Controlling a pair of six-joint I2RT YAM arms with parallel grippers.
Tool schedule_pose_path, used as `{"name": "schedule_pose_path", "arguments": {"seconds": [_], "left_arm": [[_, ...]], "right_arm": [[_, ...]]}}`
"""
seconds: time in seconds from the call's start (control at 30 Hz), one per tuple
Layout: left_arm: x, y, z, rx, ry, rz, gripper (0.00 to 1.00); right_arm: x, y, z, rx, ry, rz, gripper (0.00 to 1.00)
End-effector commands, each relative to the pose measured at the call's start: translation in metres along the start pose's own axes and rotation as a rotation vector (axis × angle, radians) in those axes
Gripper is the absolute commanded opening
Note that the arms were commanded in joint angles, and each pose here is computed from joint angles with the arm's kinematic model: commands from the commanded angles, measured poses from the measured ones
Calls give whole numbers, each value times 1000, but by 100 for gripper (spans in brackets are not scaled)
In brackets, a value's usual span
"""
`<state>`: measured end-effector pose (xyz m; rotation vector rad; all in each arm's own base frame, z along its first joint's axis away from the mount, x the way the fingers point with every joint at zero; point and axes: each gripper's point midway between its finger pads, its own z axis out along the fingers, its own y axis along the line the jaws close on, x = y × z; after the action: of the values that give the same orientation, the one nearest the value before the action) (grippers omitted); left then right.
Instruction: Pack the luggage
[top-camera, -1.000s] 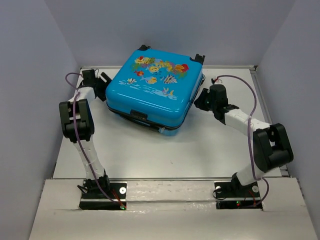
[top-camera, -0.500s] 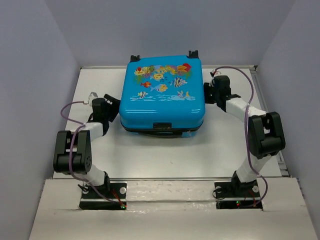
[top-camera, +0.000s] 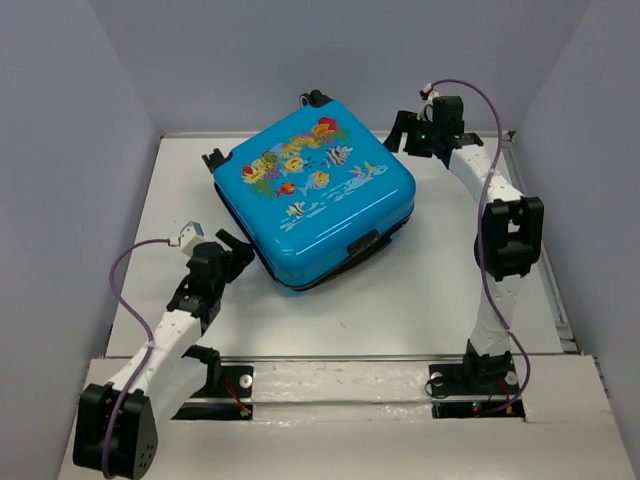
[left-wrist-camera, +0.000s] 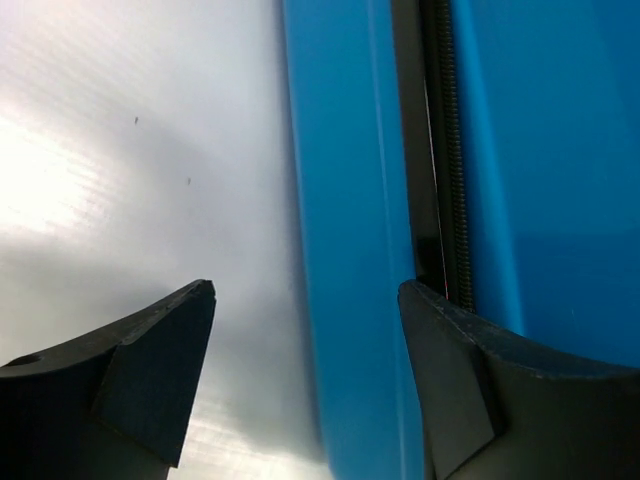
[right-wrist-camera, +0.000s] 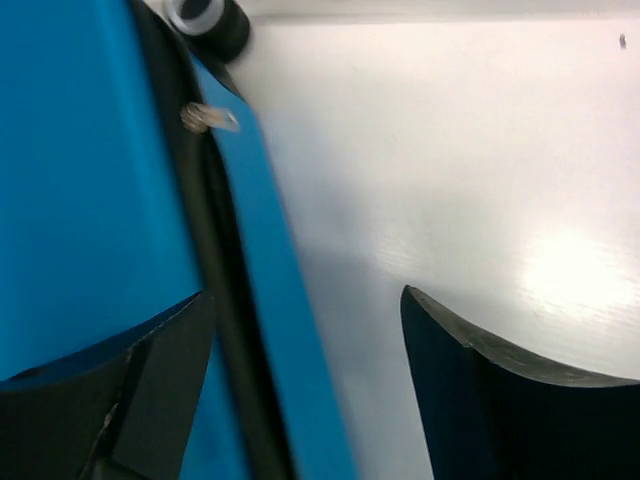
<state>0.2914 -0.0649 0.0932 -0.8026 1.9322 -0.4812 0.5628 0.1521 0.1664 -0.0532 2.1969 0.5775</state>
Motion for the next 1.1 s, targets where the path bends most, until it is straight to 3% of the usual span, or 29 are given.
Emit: {"name": "schedule_pose_path", "arguments": {"seconds": [0.0,0.17,0.23,0.27,0.33,0.4,0.43,0.47,0.53,0.63,0.67,0.73,0.8,0.9,1.07], "left_arm": [[-53,-117,-51,353,-59,59,91],[-135,-161,-99,371,-258,119,99],[-146,-169,-102,361,-270,131,99],[-152,-172,-102,355,-277,134,99],[-166,-183,-104,366,-287,137,99],[-176,-187,-90,351,-276,138,99],[-172,-192,-75,365,-219,147,99],[-179,-183,-61,323,-226,129,99],[-171,-186,-33,385,-112,92,99],[-182,-162,11,359,-44,22,99],[-192,-160,18,363,-39,-1,99],[-193,-152,45,353,1,-32,99],[-201,-156,58,381,23,-55,99],[-200,-150,92,365,80,-65,99],[-185,-128,146,310,150,-108,99]], "right_arm": [[-67,102,-84,-285,-104,35,86],[-80,101,-130,-233,-191,-47,90],[-76,107,-153,-247,-229,-74,89],[-57,100,-143,-238,-183,-54,89],[-63,114,-173,-279,-269,-86,84],[-45,122,-194,-331,-296,-85,72],[-32,124,-203,-353,-312,-89,41],[-17,125,-194,-361,-280,-75,32],[-2,143,-213,-400,-306,-94,27],[31,152,-220,-429,-313,-101,34],[54,156,-214,-446,-278,-101,49],[70,164,-218,-465,-270,-120,67],[100,172,-213,-487,-217,-141,76],[131,182,-209,-514,-166,-164,84],[154,188,-210,-540,-143,-186,86]]}}
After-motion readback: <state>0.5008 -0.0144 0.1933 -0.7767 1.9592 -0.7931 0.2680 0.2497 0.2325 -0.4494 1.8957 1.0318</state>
